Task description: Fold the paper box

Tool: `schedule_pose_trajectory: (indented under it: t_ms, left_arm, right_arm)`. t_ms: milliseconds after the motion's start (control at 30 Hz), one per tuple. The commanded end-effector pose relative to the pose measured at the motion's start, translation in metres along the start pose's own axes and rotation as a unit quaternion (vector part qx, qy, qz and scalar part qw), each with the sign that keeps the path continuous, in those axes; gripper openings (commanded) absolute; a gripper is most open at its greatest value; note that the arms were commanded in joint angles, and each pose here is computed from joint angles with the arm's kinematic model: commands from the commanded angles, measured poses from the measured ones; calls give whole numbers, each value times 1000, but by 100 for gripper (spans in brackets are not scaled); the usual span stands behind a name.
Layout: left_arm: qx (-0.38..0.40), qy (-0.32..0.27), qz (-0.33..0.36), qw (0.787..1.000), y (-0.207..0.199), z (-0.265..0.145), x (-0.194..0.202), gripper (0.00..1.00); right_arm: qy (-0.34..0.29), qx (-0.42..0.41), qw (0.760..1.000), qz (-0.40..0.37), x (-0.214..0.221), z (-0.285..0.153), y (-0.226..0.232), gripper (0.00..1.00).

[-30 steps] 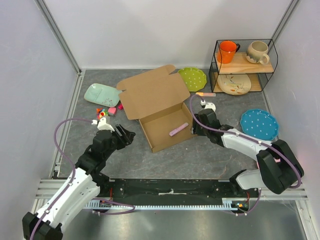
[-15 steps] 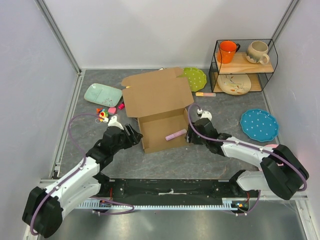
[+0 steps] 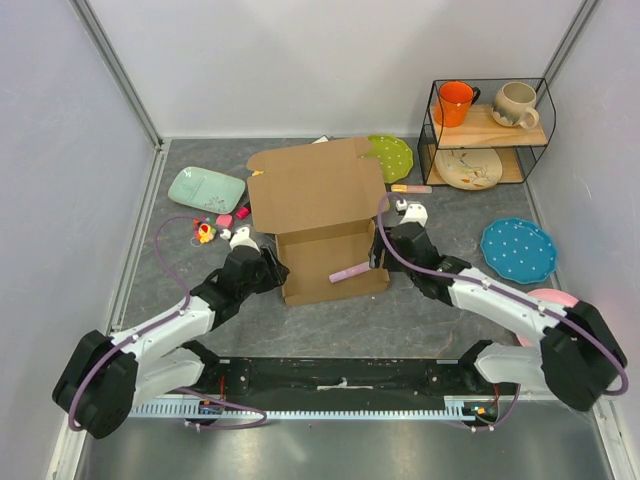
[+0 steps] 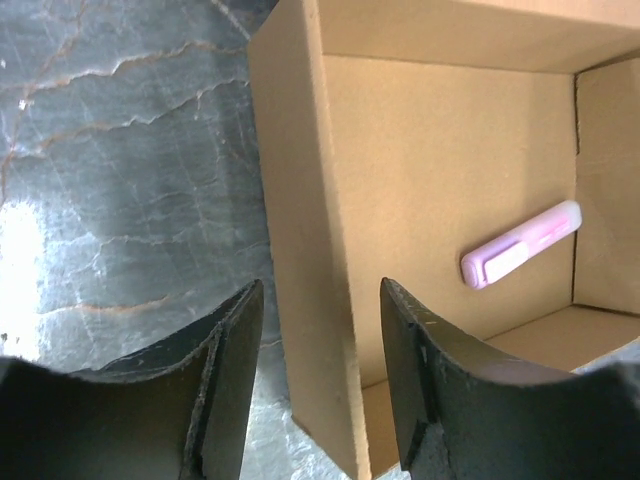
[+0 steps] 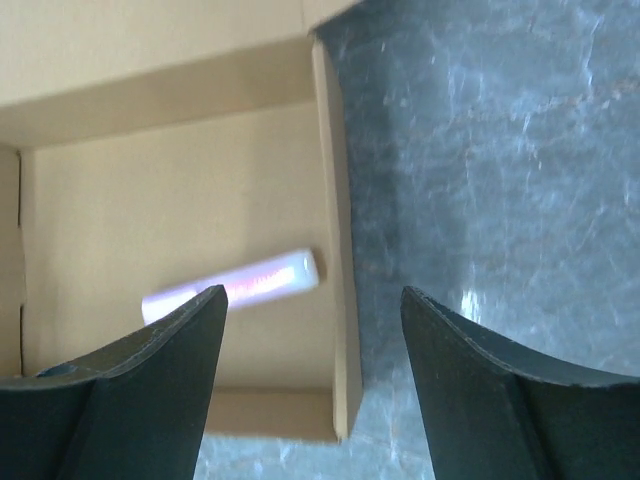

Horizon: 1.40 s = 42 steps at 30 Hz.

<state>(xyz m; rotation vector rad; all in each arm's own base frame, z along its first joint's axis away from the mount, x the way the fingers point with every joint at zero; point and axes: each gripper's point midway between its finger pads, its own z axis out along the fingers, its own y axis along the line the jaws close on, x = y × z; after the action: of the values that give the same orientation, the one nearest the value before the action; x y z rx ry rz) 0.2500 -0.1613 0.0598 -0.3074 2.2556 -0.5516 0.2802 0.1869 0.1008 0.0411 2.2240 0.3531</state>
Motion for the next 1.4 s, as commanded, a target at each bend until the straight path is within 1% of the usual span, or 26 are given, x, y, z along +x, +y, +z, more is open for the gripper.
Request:
schedule_pose_trajectory:
  t_ms: [0, 67, 100, 233, 333, 400, 433, 467, 500, 533, 567, 600, 633, 800, 933, 1033, 1067, 1167, 1200, 1267, 1300, 1367]
  left_arm:
    - [24, -64, 19, 997, -20, 5, -33, 54]
    - [33, -68, 25, 997, -23, 9, -32, 52]
    - [36, -68, 28, 997, -25, 10, -31, 51]
    - [49, -53, 63, 995, -38, 19, -17, 48]
    - [47, -44, 92, 994, -46, 25, -5, 46]
    - [47, -40, 102, 993, -49, 28, 1, 44]
    - [49, -39, 105, 993, -51, 28, 4, 44]
    - [48, -38, 105, 993, -50, 28, 5, 43]
    - [50, -39, 105, 992, -51, 28, 6, 43]
    - [52, -40, 106, 992, -51, 29, 7, 42]
    - [52, -39, 107, 992, -51, 29, 8, 41]
    - [51, -40, 108, 992, -51, 29, 8, 41]
    - [51, -42, 111, 992, -51, 29, 7, 41]
    - [59, -42, 112, 991, -55, 25, 5, 40]
    - [59, -54, 111, 991, -56, 16, -2, 42]
    - [61, -80, 110, 989, -64, 5, -22, 52]
    - [65, -92, 109, 988, -69, -2, -31, 57]
    - [57, -115, 120, 985, -80, -16, -58, 66]
    - [63, -133, 120, 982, -88, -26, -75, 67]
    - [77, -144, 119, 979, -96, -35, -93, 71]
    - [84, -151, 117, 978, -98, -39, -110, 72]
    - [92, -151, 109, 978, -100, -40, -129, 76]
  right_arm:
    - [-27, 10, 999, -23, -26, 25, 0, 77]
    - [-10, 20, 999, -30, -17, 37, -5, 75]
    - [-16, 19, 999, -28, -20, 42, -5, 75]
    - [-1, 36, 999, -23, -6, 54, -19, 71]
    - [-1, 35, 999, -18, 0, 53, -23, 63]
    - [-3, 33, 999, -14, 1, 50, -24, 55]
    - [5, 33, 999, -13, 10, 49, -27, 51]
    - [6, 33, 999, -10, 13, 48, -29, 45]
    - [4, 31, 999, -8, 14, 45, -30, 42]
    - [14, 32, 999, -4, 25, 42, -35, 39]
    - [15, 29, 999, -2, 28, 40, -36, 33]
    - [12, 25, 1000, 2, 29, 37, -35, 31]
    - [21, 27, 999, 4, 39, 34, -40, 29]
    - [22, 13, 999, 23, 49, 17, -38, 29]
    - [31, 18, 999, 25, 58, 9, -43, 30]
    - [31, 18, 999, 27, 58, 7, -44, 31]
    - [31, 16, 999, 27, 58, 6, -43, 31]
    - [31, 15, 999, 29, 58, 5, -43, 33]
    - [30, 14, 999, 30, 58, 5, -42, 34]
    - [32, 15, 999, 29, 59, 5, -43, 37]
    - [33, 11, 999, 29, 58, 5, -41, 38]
    - [32, 8, 999, 30, 57, 5, -39, 42]
